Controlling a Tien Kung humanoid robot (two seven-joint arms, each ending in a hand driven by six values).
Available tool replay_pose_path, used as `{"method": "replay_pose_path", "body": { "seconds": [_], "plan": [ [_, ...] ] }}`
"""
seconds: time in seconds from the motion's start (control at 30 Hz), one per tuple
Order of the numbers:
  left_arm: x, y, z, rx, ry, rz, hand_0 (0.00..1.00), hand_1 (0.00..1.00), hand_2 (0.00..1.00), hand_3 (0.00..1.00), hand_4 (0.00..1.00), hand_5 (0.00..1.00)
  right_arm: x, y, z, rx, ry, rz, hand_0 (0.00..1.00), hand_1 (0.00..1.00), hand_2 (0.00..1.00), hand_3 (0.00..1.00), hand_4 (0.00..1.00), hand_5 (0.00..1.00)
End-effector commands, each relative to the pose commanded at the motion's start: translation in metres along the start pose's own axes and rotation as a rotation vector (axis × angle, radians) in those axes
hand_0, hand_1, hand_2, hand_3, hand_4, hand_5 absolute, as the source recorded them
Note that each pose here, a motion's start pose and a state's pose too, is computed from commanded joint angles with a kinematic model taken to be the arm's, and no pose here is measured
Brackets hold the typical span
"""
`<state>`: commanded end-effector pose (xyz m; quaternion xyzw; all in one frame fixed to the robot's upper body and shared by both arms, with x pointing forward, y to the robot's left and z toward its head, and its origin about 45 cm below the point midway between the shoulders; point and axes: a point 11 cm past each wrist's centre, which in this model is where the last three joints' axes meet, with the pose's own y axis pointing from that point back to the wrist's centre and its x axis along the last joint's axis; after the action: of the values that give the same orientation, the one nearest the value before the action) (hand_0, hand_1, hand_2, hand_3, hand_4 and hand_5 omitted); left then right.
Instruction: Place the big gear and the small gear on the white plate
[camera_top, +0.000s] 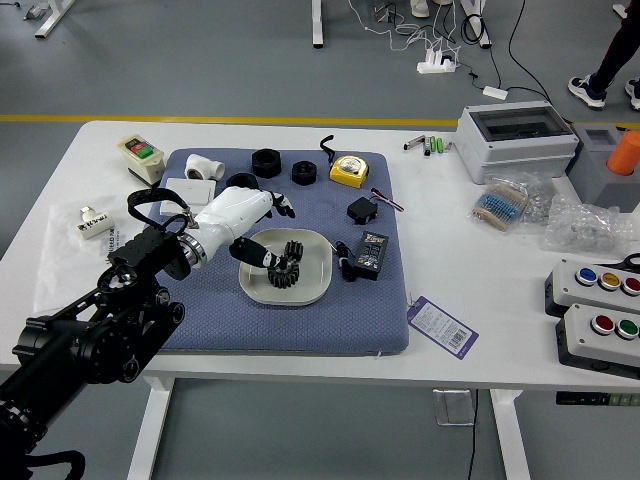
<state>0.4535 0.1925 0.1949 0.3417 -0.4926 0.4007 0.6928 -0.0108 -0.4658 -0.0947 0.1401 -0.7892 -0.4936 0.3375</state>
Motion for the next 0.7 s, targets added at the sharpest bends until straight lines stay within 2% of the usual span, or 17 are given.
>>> {"method": "replay_pose_path", "body": {
  "seconds": [0.23,0.3,0.4,0.5,0.53,0.6,0.7],
  "plan": [
    [0.008,0.014,-0.010,0.032,0.068,0.076,0.475,0.616,0.687,0.645,0.989,0.253,-0.001,0.000,-0.001,0.002,-0.001,-0.002,0.686,0.707,0.748,0.565,0.792,0.642],
    [0.009,0.025,-0.017,0.067,0.134,0.123,0.475,0.616,0.687,0.645,0.989,0.253,-0.001,0.000,-0.001,0.003,0.001,-0.002,0.686,0.707,0.748,0.565,0.792,0.642],
    [0.010,0.034,-0.024,0.103,0.179,0.156,0.476,0.616,0.686,0.631,0.961,0.231,-0.001,0.000,-0.001,0.003,0.002,-0.002,0.686,0.707,0.748,0.564,0.791,0.643],
    [0.009,0.047,-0.036,0.182,0.258,0.193,0.476,0.616,0.686,0.631,0.961,0.231,-0.001,0.000,-0.002,0.004,0.000,-0.002,0.686,0.707,0.748,0.564,0.791,0.643],
    [0.008,0.049,-0.039,0.196,0.271,0.198,0.366,0.492,0.532,0.614,0.953,0.225,-0.001,0.000,-0.002,0.004,0.000,-0.002,0.686,0.707,0.748,0.564,0.792,0.642],
    [0.007,0.055,-0.047,0.249,0.319,0.211,0.366,0.492,0.532,0.614,0.953,0.225,0.000,0.000,-0.002,0.004,0.000,-0.001,0.686,0.707,0.748,0.564,0.792,0.642],
    [0.007,0.058,-0.050,0.277,0.318,0.210,0.366,0.492,0.532,0.614,0.953,0.225,0.000,0.000,-0.002,0.005,-0.001,-0.001,0.686,0.707,0.748,0.564,0.792,0.642]
  ]
}}
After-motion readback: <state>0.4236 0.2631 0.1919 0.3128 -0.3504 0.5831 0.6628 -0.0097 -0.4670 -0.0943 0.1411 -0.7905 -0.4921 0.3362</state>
